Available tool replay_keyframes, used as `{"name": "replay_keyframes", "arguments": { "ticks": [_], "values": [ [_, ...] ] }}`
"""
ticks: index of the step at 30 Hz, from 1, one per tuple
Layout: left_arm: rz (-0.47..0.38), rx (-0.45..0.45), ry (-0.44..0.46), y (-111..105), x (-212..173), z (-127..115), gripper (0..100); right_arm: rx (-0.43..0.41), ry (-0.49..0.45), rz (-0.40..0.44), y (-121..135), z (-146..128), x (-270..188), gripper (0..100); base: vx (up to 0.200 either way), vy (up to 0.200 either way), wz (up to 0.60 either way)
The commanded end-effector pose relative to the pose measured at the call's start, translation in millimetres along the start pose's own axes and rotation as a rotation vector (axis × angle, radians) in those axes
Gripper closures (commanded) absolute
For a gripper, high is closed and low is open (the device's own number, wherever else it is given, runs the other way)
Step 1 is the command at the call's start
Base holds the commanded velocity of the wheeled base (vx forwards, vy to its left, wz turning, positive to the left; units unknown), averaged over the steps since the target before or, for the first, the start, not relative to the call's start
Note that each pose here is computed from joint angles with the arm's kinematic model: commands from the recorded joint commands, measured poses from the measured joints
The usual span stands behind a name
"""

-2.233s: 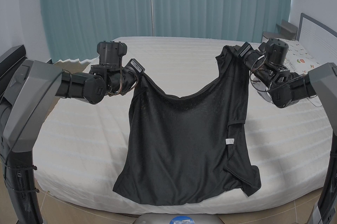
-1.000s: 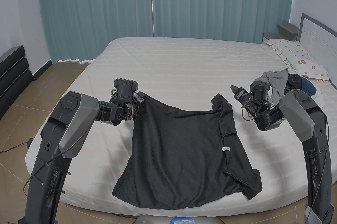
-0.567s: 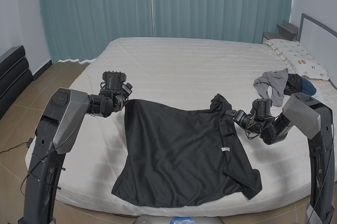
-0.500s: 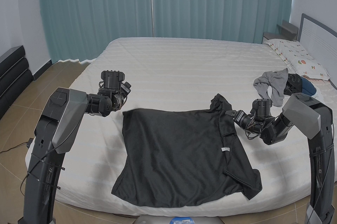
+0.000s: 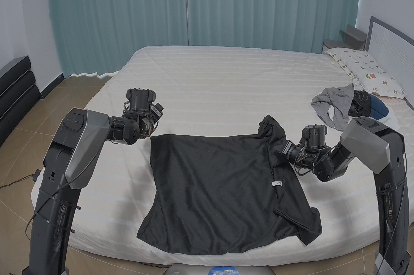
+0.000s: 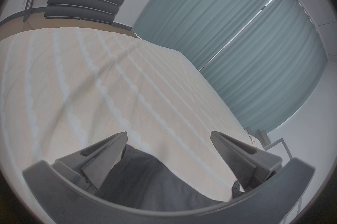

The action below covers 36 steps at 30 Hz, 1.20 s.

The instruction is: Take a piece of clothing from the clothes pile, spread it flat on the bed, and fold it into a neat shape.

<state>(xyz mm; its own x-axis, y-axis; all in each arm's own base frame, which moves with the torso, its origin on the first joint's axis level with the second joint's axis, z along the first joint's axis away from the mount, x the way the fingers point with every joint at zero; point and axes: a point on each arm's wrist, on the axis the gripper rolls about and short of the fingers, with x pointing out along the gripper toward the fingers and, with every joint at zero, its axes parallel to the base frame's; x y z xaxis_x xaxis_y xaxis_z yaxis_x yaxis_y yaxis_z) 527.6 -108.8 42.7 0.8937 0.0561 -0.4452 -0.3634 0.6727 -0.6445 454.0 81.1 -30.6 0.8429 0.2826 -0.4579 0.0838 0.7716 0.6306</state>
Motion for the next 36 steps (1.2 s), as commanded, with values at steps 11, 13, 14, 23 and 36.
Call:
{"name": "replay_keyframes", "arguments": {
  "ticks": [11, 13, 14, 23, 36],
  "values": [
    [0.051, 0.029, 0.172, 14, -49, -5, 0, 0.041, -0.115, -0.038, -18, 56, -26, 100, 0.000, 0.000, 0.00],
    [0.050, 0.031, 0.211, 17, -60, -7, 0, 0.048, -0.135, -0.047, -24, 65, -30, 100, 0.000, 0.000, 0.00],
    [0.050, 0.033, 0.229, 18, -65, -8, 0, 0.054, -0.140, -0.055, -29, 67, -31, 100, 0.000, 0.000, 0.00],
    [0.048, 0.036, 0.306, 34, -91, -15, 0, 0.087, -0.186, -0.098, -61, 84, -31, 100, 0.000, 0.000, 0.00],
    [0.021, 0.020, 0.324, 31, -93, -31, 0, 0.097, -0.155, -0.068, -56, 83, -41, 0, 0.000, 0.000, 0.00]
  ]
}}
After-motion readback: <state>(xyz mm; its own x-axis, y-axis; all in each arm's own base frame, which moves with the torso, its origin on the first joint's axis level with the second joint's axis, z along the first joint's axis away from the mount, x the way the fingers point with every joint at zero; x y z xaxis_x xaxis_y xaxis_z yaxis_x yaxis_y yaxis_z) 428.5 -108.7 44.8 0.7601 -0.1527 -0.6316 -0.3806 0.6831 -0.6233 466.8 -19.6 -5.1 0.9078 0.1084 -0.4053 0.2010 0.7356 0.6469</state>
